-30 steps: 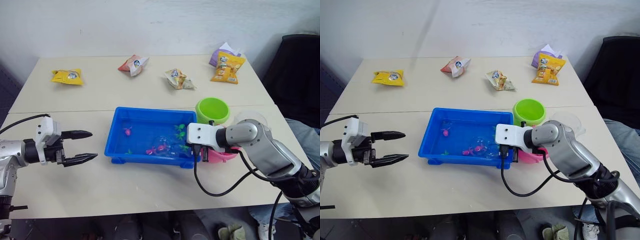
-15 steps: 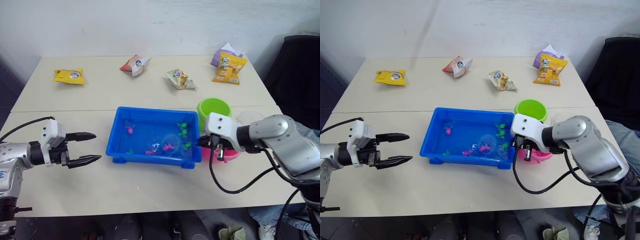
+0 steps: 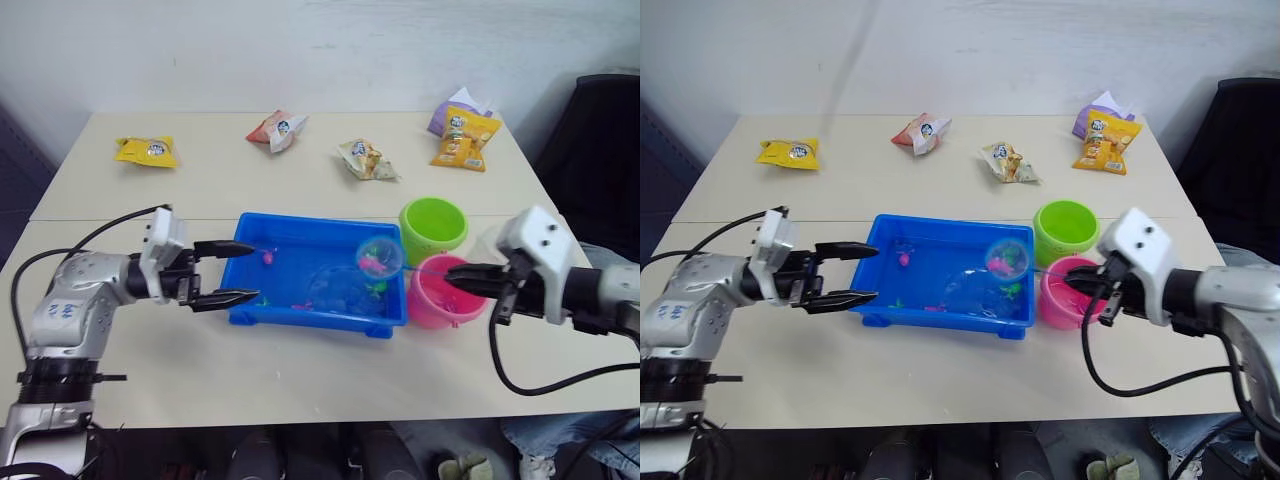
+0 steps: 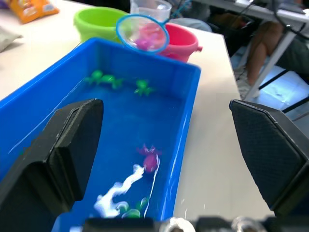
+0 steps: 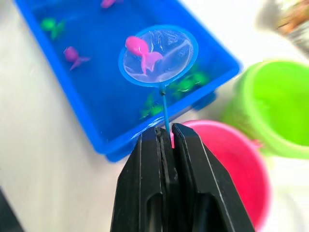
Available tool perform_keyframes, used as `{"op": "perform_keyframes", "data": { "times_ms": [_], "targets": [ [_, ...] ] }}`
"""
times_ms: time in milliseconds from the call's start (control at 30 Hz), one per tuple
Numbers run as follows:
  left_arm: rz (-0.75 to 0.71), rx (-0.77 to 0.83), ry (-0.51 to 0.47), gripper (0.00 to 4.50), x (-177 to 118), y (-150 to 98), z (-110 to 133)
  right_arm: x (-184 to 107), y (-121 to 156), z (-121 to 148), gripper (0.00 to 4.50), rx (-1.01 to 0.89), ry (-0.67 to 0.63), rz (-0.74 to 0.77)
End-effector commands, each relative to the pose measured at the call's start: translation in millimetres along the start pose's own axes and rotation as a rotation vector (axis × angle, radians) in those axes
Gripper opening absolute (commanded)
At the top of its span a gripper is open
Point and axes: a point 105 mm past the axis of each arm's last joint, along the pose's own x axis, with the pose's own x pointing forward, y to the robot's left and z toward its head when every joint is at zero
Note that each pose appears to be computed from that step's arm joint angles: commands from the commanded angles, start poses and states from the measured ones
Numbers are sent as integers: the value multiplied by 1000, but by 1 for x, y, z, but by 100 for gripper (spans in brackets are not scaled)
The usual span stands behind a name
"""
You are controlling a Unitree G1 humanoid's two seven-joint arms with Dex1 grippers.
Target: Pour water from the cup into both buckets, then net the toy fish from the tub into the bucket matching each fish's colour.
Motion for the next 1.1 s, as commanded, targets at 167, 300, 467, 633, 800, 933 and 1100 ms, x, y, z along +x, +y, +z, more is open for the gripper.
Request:
{"op": "perform_keyframes", "data": {
  "times_ms": [167, 300, 467, 633, 800, 933, 1100],
  "targets": [
    [-119, 30, -27, 448, 23, 9, 9, -56, -12, -9, 0, -9, -6, -285],
    [-166, 35, -24, 448, 33, 14, 7, -76, -16, -32, 0, -98, 10, -413],
    [-190, 40, -22, 448, 36, 18, 5, -81, -14, -53, 0, -189, -53, -519],
    [-201, 41, -20, 448, 39, 20, 3, -77, -1, -83, 0, -314, -13, -512],
    [-189, 42, -26, 448, 40, 23, 0, -82, -4, -94, 0, -636, 17, -600],
    [-187, 43, -32, 448, 42, 23, -2, -82, -3, -96, 0, -890, 26, -643],
    [-176, 48, -50, 448, 43, 23, -1, -70, 6, -104, 0, -1163, 69, -580]
  ]
}}
